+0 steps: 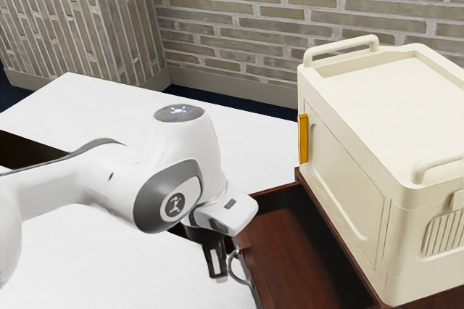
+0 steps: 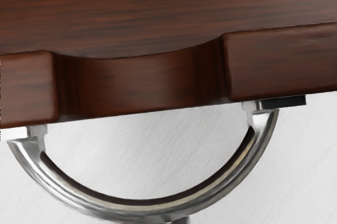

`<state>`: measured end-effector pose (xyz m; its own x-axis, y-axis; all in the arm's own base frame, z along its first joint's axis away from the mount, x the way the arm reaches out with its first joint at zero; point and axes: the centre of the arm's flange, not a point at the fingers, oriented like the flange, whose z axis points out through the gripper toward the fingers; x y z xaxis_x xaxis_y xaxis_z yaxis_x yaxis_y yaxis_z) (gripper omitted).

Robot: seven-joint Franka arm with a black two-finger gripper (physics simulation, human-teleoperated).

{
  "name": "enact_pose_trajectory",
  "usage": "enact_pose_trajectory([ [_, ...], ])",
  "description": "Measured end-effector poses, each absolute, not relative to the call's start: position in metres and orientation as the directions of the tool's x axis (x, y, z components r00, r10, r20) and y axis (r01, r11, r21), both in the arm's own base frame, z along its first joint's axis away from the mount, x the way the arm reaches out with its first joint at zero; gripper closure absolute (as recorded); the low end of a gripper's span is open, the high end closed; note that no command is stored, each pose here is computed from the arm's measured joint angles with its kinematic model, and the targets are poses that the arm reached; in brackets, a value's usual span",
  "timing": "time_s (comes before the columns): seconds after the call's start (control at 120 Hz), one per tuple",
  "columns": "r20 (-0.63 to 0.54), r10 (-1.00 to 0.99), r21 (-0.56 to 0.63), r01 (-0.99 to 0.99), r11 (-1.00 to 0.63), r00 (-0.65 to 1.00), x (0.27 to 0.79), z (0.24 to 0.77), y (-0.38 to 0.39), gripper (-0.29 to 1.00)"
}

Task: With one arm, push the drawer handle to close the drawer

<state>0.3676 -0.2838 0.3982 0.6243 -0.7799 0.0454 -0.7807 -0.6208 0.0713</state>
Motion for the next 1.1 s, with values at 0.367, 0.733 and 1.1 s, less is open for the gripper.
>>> enact_pose_trajectory([
  [0.367, 0.061, -0.795, 0.071, -0.797, -0.6, 0.604, 0.394, 0.396, -0.314, 0.78],
  [0.733, 0.098, -0.782, 0.101, -0.788, -0.608, 0.616, 0.432, 0.389, -0.343, 0.79],
  [1.1, 0.142, -0.778, 0.119, -0.791, -0.601, 0.612, 0.451, 0.394, -0.367, 0.79],
])
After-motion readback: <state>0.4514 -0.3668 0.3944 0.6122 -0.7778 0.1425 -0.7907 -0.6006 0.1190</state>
